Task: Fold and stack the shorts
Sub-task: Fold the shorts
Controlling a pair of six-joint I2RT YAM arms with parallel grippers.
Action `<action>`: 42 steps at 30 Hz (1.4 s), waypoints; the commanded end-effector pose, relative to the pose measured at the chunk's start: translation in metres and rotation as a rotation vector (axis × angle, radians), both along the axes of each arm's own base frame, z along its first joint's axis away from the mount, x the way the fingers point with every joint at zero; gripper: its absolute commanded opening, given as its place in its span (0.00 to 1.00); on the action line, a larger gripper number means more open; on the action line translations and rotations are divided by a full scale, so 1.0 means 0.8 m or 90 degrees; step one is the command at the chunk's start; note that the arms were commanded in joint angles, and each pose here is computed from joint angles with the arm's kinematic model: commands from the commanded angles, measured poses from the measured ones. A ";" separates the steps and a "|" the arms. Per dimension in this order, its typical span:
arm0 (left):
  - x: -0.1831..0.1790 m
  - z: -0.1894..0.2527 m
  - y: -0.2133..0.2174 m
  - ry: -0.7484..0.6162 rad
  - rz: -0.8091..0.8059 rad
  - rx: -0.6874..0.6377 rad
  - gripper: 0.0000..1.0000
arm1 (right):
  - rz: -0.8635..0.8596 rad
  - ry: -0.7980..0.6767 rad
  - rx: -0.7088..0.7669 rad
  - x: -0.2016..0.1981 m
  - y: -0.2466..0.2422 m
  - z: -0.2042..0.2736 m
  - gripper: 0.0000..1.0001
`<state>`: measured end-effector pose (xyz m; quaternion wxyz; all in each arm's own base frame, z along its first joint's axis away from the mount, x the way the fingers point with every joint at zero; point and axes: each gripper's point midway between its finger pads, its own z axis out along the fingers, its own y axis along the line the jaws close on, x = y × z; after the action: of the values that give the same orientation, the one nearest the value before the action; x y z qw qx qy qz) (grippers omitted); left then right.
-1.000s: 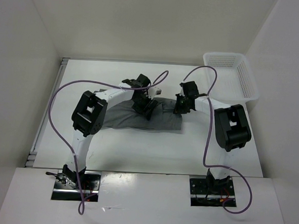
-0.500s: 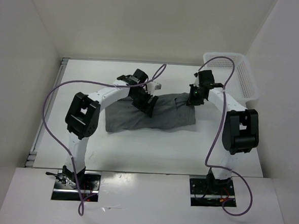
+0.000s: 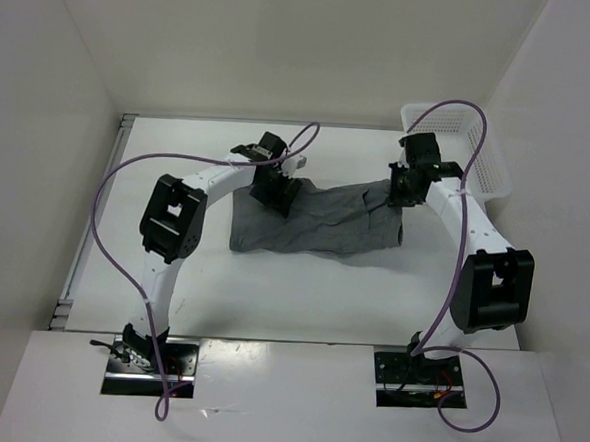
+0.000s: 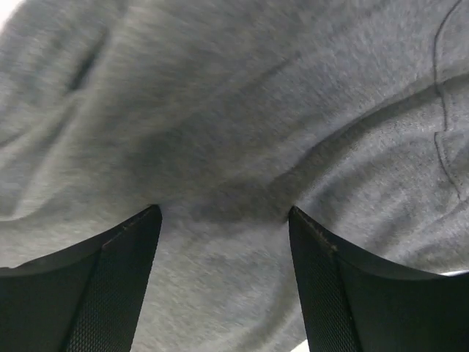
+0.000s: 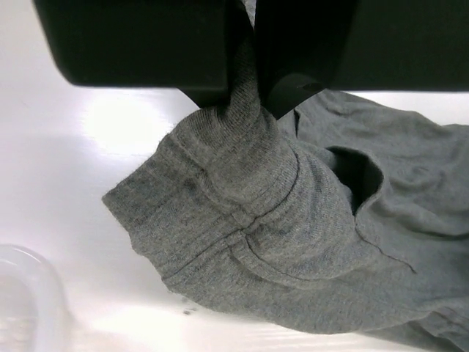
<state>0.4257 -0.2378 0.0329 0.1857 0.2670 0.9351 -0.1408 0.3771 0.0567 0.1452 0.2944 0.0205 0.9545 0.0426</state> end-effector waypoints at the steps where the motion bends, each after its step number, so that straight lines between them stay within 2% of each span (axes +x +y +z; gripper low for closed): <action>1: 0.007 0.013 0.009 -0.016 0.010 0.001 0.78 | -0.019 -0.038 -0.060 0.006 -0.021 0.039 0.00; 5: -0.002 0.053 0.023 -0.024 0.015 -0.052 0.79 | -0.075 -0.042 -0.114 0.014 -0.056 0.038 0.00; 10: 0.007 0.066 0.054 -0.036 0.051 -0.045 0.81 | -0.138 -0.063 -0.158 0.027 -0.095 0.050 0.00; 13: 0.007 0.024 0.066 0.008 0.064 -0.036 0.81 | -0.153 -0.057 -0.158 0.037 -0.096 0.042 0.00; 16: 0.003 -0.011 0.056 0.062 0.053 -0.047 0.82 | -0.140 -0.070 -0.171 0.054 -0.080 0.048 0.00; 18: -0.007 -0.025 0.034 0.109 0.027 -0.105 0.82 | -0.133 -0.089 -0.161 0.066 -0.056 0.057 0.00; 20: 0.000 -0.023 0.017 0.118 0.008 -0.148 0.82 | -0.129 -0.083 -0.151 0.073 -0.039 0.054 0.00; 21: 0.001 -0.022 0.007 0.127 -0.002 -0.173 0.81 | -0.121 -0.085 -0.145 0.076 -0.025 0.053 0.00; 24: 0.001 -0.040 0.003 0.154 -0.004 -0.178 0.69 | -0.118 -0.075 -0.119 0.083 0.005 0.052 0.00; 25: 0.000 -0.046 0.004 0.160 -0.003 -0.177 0.62 | -0.105 -0.077 -0.110 0.084 0.028 0.053 0.00; 26: 0.000 -0.046 0.004 0.160 -0.003 -0.177 0.49 | -0.104 -0.083 -0.089 0.090 0.047 0.061 0.00; 31: 0.000 -0.060 0.003 0.171 -0.001 -0.173 0.23 | -0.040 -0.080 -0.030 0.088 0.156 0.062 0.00; 34: 0.007 -0.057 0.001 0.163 -0.002 -0.176 0.17 | 0.002 -0.063 0.011 0.076 0.222 0.057 0.00; 37: 0.019 -0.051 0.000 0.146 -0.002 -0.173 0.15 | 0.023 -0.032 0.023 0.066 0.267 0.029 0.00; 42: 0.022 -0.048 0.003 0.136 0.003 -0.162 0.15 | 0.019 0.002 0.030 0.069 0.305 -0.012 0.00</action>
<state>0.4475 -0.2407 0.0220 0.1397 0.2225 0.9124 -0.3140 0.4264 0.2819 0.1331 0.2934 -0.0180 0.9548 0.0434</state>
